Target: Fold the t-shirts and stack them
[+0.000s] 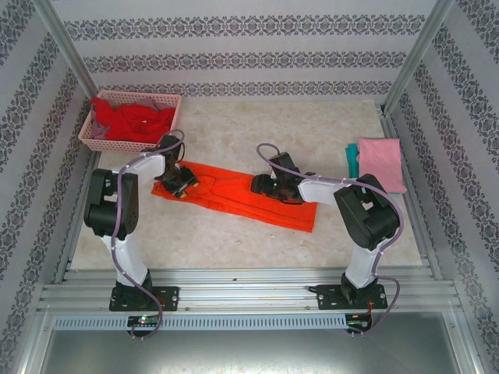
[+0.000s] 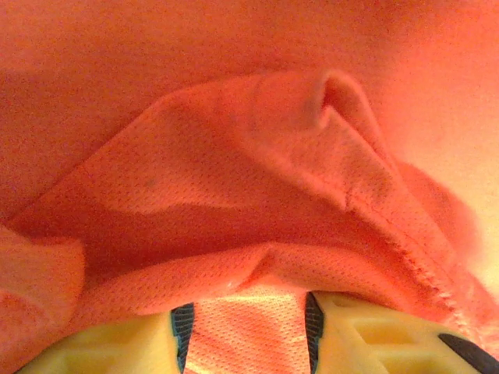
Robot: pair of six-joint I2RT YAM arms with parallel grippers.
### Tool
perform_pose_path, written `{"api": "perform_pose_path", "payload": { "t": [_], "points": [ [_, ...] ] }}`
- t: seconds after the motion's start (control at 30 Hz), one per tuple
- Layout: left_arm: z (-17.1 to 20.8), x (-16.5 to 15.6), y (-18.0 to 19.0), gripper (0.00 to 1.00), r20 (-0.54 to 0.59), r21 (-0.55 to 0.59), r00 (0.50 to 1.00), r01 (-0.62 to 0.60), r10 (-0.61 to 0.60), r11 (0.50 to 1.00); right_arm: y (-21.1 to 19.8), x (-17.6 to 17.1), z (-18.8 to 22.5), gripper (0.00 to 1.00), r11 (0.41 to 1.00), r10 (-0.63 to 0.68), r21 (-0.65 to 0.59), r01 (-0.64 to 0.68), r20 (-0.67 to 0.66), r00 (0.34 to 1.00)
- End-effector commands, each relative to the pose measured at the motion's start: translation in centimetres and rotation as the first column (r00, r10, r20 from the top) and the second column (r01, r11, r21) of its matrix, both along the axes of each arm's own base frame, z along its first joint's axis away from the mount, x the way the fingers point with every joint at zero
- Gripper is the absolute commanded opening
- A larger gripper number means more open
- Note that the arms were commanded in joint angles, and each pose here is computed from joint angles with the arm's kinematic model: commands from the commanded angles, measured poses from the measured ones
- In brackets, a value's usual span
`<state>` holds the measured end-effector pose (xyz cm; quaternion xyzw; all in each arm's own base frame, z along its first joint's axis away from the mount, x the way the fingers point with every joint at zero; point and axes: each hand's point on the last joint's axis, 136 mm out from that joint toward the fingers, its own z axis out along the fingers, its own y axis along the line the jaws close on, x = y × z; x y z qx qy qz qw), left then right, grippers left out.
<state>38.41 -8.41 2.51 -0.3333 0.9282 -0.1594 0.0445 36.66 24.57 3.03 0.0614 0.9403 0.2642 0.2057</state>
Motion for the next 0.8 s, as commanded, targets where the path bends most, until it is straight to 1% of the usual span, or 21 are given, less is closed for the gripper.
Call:
{"api": "perform_pose_path", "payload": {
  "t": [0.0,0.1,0.2,0.37,0.5,0.57,0.63,0.67,0.77],
  "points": [
    [-2.7,1.3,-0.5,0.47,-0.037,0.048,0.996,0.079,-0.078,0.996,-3.0,-2.2,-2.2,0.63,0.997,-0.065,-0.049,0.061,-0.095,0.993],
    [-3.3,4.5,-2.0,0.49,-0.012,0.043,0.991,0.134,-0.134,0.99,-4.4,-3.4,-2.7,0.64,0.995,-0.088,-0.054,0.082,-0.121,0.989],
    [-3.7,7.1,-3.2,0.52,0.009,0.047,0.984,0.177,-0.177,0.983,-4.8,-4.8,-3.0,0.63,0.996,-0.077,-0.049,0.071,-0.142,0.987],
    [-3.6,11.3,-3.9,0.57,0.038,0.095,0.978,0.2,-0.204,0.975,-3.9,-7.1,-3.2,0.63,0.999,-0.046,-0.028,0.042,-0.168,0.985],
    [-4.3,13.8,-3.8,0.61,0.041,0.137,0.974,0.217,-0.225,0.966,-2.2,-7.6,-2.7,0.64,1.0,-0.004,0.007,0.005,-0.16,0.987],
    [-4.3,14.4,-3.8,0.64,0.034,0.147,0.969,0.236,-0.243,0.961,-1.5,-7.2,-1.9,0.64,1.0,0.018,0.022,-0.015,-0.139,0.99],
    [-3.3,14.8,-4.0,0.67,0.047,0.157,0.965,0.248,-0.258,0.956,-1.3,-6.6,-0.4,0.65,0.999,0.037,0.029,-0.035,-0.091,0.995],
    [-2.4,15.0,-4.1,0.69,0.069,0.167,0.962,0.248,-0.263,0.954,-1.3,-6.2,0.7,0.65,0.998,0.052,0.026,-0.051,-0.046,0.998],
    [1.8,15.5,-4.7,0.75,0.179,0.209,0.942,0.247,-0.285,0.946,-2.3,-4.8,3.8,0.67,0.996,0.086,-0.046,-0.083,0.088,0.992]
  ]
}}
